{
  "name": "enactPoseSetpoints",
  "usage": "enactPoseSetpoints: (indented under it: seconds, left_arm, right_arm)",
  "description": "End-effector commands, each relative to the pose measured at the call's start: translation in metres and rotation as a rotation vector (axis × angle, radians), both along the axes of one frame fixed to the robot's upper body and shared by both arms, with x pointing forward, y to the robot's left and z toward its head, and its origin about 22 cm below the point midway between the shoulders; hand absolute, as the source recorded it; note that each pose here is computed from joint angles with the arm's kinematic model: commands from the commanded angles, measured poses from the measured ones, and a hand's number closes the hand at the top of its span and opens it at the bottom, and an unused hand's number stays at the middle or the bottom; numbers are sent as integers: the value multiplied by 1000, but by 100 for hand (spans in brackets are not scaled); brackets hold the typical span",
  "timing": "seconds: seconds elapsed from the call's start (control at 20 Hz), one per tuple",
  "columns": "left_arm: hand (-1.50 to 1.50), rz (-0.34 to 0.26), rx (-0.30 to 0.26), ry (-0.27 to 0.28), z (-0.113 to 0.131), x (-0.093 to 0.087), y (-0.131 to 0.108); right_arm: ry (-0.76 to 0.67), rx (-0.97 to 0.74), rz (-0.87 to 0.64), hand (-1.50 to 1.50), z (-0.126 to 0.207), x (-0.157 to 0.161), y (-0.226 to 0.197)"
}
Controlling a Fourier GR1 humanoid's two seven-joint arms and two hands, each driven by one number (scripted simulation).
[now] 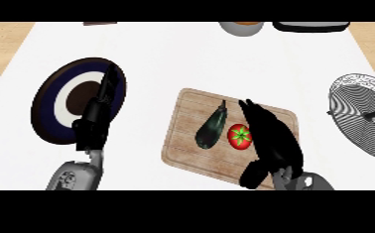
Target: Pick the tomato from the cutting board and place it in the tiered basket
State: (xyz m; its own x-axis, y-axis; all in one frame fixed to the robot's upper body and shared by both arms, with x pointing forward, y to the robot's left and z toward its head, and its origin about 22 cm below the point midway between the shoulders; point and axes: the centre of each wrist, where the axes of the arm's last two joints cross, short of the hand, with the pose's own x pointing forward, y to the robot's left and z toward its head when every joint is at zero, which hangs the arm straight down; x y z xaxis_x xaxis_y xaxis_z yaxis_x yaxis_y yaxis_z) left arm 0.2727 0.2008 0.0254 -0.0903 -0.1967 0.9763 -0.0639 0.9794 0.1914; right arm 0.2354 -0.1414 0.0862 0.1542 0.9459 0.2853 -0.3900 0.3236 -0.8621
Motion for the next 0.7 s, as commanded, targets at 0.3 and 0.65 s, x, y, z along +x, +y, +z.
enactPoseSetpoints:
  seconds: [0.3,0.65]
  left_arm:
    - [0,2,-6,-21,-2,-10,14]
    - [0,-12,-10,0,12,-5,-5]
  right_arm:
    - [7,7,-19,-150,-15,1,12]
    - [-5,36,-33,-150,-46,8,3]
